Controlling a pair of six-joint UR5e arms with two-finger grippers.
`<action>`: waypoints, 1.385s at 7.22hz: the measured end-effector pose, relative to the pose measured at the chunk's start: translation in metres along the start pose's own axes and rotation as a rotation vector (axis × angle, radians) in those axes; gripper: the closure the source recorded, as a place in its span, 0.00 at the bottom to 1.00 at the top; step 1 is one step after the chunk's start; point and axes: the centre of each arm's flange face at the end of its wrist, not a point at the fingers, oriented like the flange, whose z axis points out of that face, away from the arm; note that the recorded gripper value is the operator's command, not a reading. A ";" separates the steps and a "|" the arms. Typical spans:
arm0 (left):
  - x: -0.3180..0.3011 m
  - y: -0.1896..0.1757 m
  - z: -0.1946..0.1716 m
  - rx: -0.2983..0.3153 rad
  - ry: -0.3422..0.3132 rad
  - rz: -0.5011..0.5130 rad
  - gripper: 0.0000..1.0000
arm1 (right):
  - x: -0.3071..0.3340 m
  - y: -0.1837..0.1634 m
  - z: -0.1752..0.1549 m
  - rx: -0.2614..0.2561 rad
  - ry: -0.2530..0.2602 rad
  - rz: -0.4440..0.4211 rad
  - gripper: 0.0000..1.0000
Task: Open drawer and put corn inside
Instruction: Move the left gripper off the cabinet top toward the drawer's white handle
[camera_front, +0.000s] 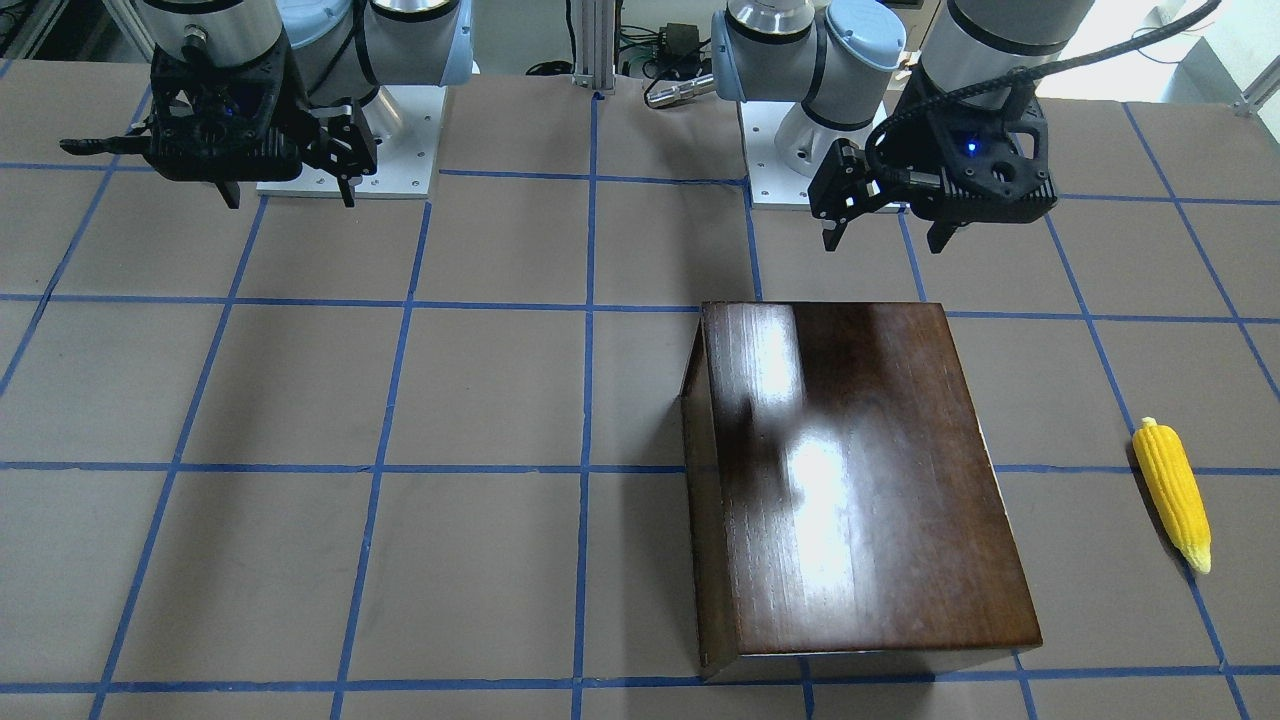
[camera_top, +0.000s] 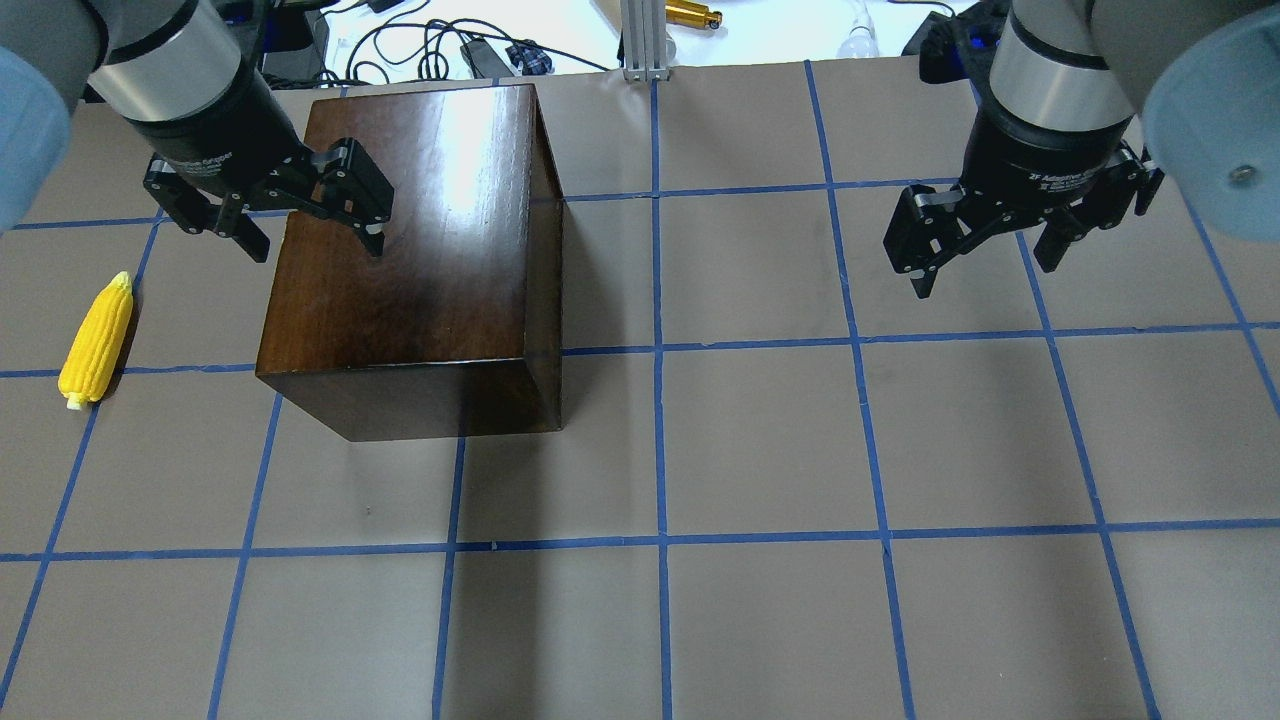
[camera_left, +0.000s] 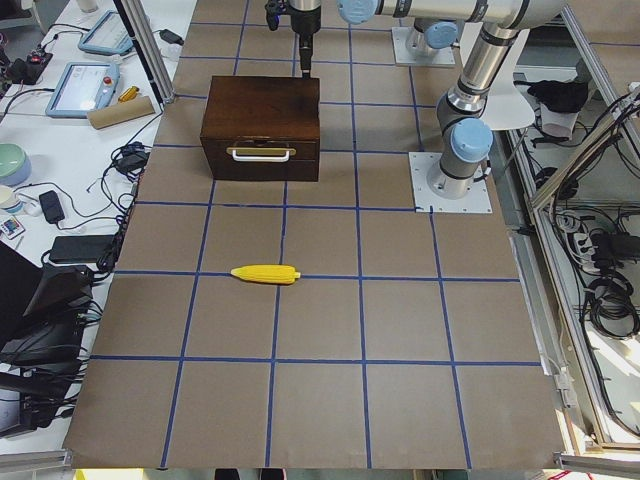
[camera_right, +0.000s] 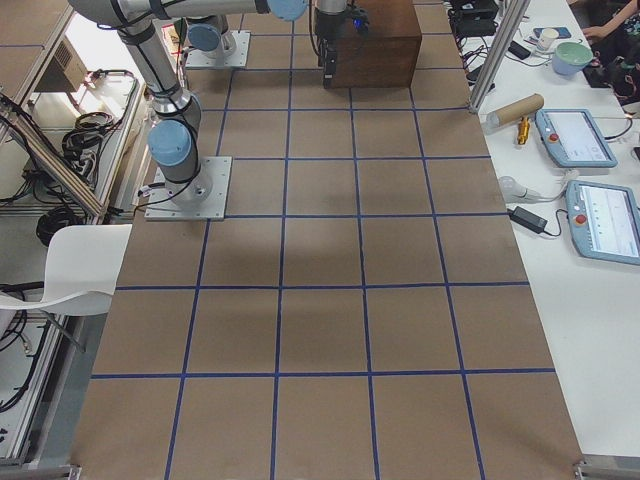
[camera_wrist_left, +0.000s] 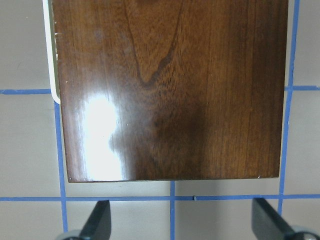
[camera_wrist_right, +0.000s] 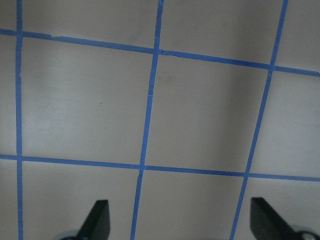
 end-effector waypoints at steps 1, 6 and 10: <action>0.000 0.000 -0.001 0.001 0.000 0.001 0.00 | 0.000 0.000 0.000 0.000 0.000 0.000 0.00; -0.001 0.002 -0.001 0.001 0.002 0.003 0.00 | 0.000 0.000 0.000 0.000 0.000 0.000 0.00; -0.008 0.001 0.001 -0.003 -0.008 -0.007 0.00 | 0.000 0.000 0.000 0.000 0.000 0.001 0.00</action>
